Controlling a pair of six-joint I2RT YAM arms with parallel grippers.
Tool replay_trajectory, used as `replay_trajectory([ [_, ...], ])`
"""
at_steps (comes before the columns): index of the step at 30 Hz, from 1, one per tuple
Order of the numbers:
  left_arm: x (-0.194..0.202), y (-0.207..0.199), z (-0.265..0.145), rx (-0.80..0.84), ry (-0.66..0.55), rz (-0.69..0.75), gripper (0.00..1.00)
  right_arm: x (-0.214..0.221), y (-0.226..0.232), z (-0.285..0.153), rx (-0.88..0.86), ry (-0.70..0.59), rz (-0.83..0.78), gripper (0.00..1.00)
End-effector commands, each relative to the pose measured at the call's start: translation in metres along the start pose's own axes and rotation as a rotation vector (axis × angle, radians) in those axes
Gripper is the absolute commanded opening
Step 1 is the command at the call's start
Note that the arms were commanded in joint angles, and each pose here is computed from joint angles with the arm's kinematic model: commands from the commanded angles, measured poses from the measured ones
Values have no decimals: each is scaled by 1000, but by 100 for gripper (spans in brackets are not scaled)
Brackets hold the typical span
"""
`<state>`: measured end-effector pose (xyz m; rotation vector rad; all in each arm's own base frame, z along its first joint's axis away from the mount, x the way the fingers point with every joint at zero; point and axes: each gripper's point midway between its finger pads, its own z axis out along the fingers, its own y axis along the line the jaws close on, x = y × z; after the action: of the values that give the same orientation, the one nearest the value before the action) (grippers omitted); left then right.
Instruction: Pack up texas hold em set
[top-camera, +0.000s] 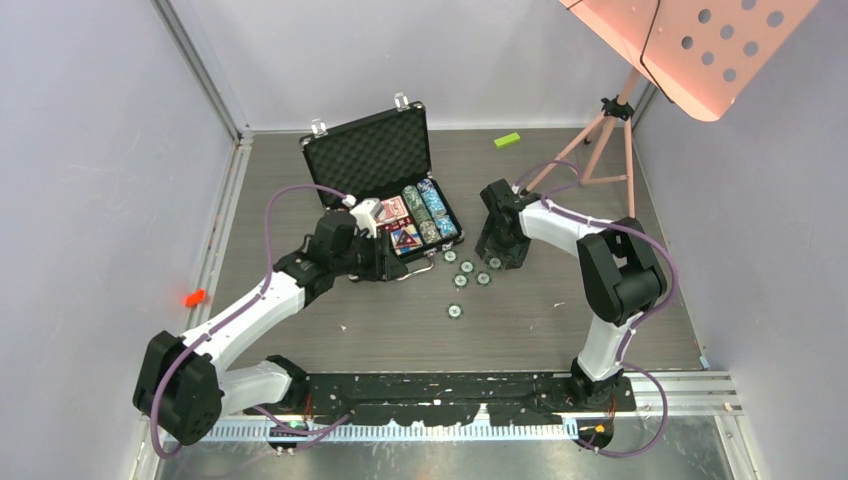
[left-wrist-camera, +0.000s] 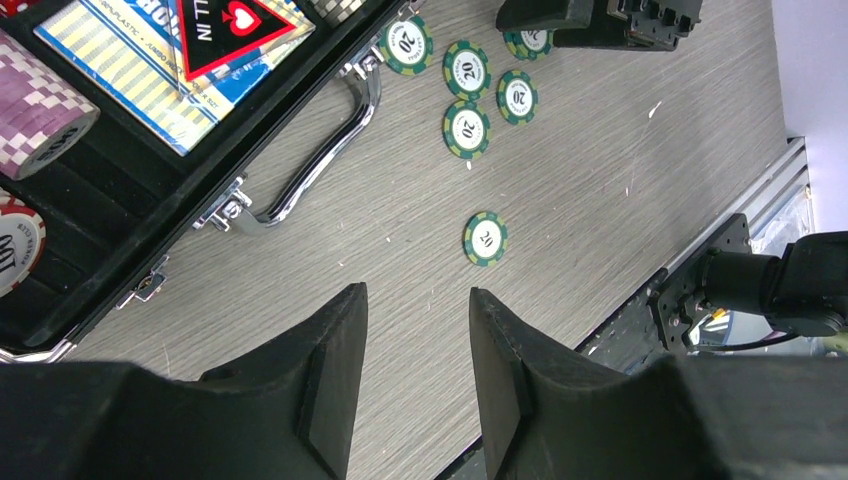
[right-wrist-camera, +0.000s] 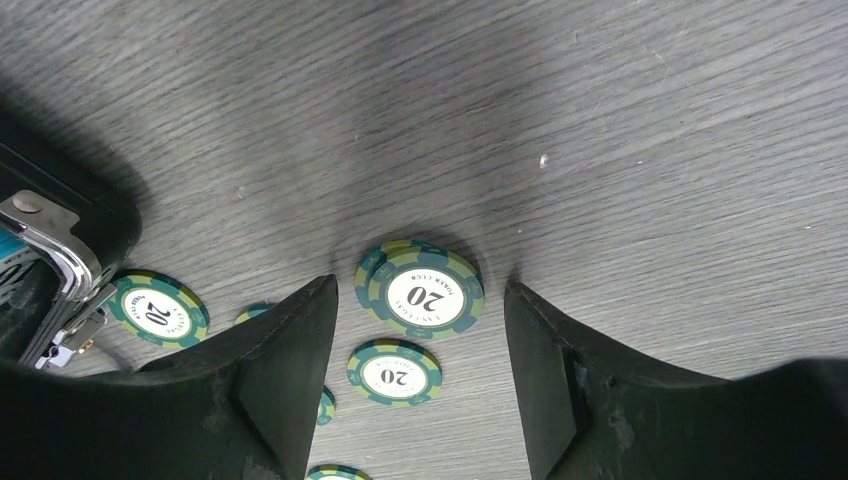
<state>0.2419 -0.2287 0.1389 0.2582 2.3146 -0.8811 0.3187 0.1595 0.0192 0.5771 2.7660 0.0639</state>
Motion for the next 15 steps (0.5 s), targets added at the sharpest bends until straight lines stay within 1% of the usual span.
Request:
replay_trajectory([
  [1, -24, -12, -8, 15, -65, 39, 44, -1, 1, 2, 13, 4, -10, 67],
  [10, -27, -11, -10, 2, -70, 49, 44, 4, -3, 10, 97, 23, -68, 67],
  [15, -27, -9, -12, -11, -71, 58, 43, 3, -4, 11, 112, 14, -79, 62],
])
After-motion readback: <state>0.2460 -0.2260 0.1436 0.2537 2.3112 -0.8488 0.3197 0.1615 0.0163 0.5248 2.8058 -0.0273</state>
